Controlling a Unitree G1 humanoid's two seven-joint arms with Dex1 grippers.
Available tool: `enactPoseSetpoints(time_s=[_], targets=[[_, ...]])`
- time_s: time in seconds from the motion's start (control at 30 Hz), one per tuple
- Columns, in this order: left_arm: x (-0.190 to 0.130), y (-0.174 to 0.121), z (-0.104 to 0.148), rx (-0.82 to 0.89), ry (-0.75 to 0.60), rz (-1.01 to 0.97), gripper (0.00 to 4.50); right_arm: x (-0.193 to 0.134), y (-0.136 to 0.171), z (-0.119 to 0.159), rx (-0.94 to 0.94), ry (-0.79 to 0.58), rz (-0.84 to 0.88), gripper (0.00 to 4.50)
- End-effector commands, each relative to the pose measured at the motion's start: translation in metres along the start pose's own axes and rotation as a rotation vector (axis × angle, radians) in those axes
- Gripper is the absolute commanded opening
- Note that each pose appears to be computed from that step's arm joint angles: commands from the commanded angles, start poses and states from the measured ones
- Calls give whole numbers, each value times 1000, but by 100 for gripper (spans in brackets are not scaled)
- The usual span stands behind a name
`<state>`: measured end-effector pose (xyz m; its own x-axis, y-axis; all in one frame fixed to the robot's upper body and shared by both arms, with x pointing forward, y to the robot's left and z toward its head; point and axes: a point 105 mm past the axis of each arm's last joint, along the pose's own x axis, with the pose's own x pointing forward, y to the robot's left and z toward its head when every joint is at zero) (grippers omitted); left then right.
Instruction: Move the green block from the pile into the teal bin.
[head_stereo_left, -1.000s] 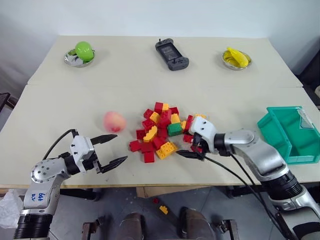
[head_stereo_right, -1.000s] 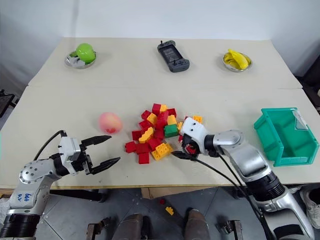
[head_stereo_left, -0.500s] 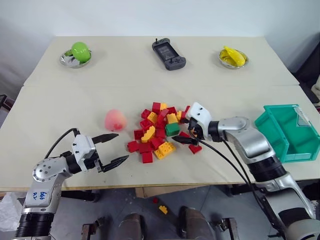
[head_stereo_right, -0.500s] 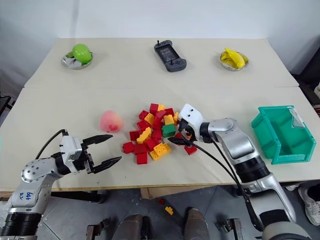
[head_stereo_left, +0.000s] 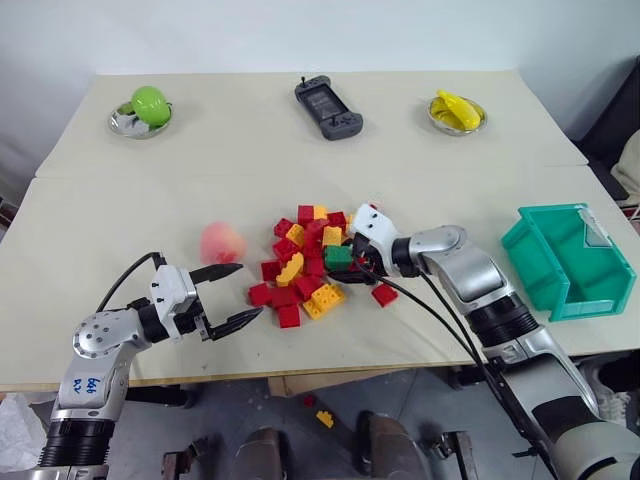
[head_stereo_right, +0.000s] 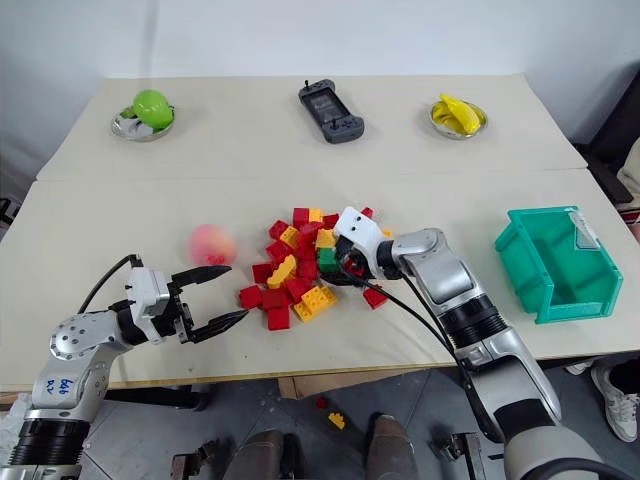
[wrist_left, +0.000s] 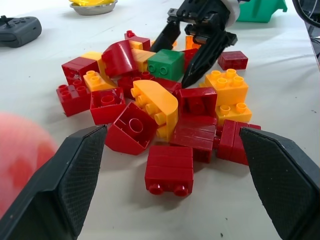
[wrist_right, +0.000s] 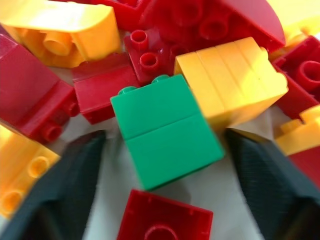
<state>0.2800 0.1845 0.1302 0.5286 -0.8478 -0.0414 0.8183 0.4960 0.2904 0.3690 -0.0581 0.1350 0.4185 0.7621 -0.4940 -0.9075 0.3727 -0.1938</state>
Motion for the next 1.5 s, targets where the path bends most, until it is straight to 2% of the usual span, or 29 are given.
enactPoseSetpoints(time_s=[0.03,0.13,0.17,0.27,0.37,0.5,0.57,0.63,0.77,0.83,0.93,1.03,1.17,1.27,1.37,1.43,1.5], targets=[[-2,0,4,21,-8,15,450,0,10,9,-45,-23,28,259],[-3,0,3,20,-9,16,450,-5,5,9,-67,-29,3,156],[-2,-1,3,19,-10,14,450,-7,3,10,-72,-32,-6,146],[2,-4,5,18,-23,-2,450,-20,-1,20,-97,-125,-24,148],[11,-8,12,21,-58,-41,450,-50,-3,41,-157,-332,-52,148],[27,-15,24,26,-121,-84,450,-93,-11,40,-176,-457,-141,148],[42,-17,37,25,-193,-102,450,-135,-29,40,-117,-552,-312,148],[55,-15,48,55,-247,-88,450,-169,-41,32,-79,-580,-457,148],[88,-20,65,28,-352,-135,450,-242,-57,-14,-54,-434,-759,148],[99,-25,68,21,-370,-178,450,-264,-60,-29,-30,-386,-848,148],[111,-31,73,4,-391,-242,450,-294,-59,-58,8,-236,-955,148],[119,-37,74,-5,-399,-305,450,-321,-53,-82,116,-186,-1035,148],[121,-40,70,-8,-390,-339,450,-330,-51,-98,176,-137,-1073,148],[118,-40,68,-11,-381,-344,450,-328,-50,-99,207,-129,-1072,148],[115,-40,64,-14,-370,-332,450,-304,-44,-80,238,-209,-964,148],[111,-39,59,-21,-355,-311,450,-261,-39,-50,256,-302,-823,148],[109,-40,57,-23,-346,-296,450,-228,-31,-33,290,-347,-721,148]])
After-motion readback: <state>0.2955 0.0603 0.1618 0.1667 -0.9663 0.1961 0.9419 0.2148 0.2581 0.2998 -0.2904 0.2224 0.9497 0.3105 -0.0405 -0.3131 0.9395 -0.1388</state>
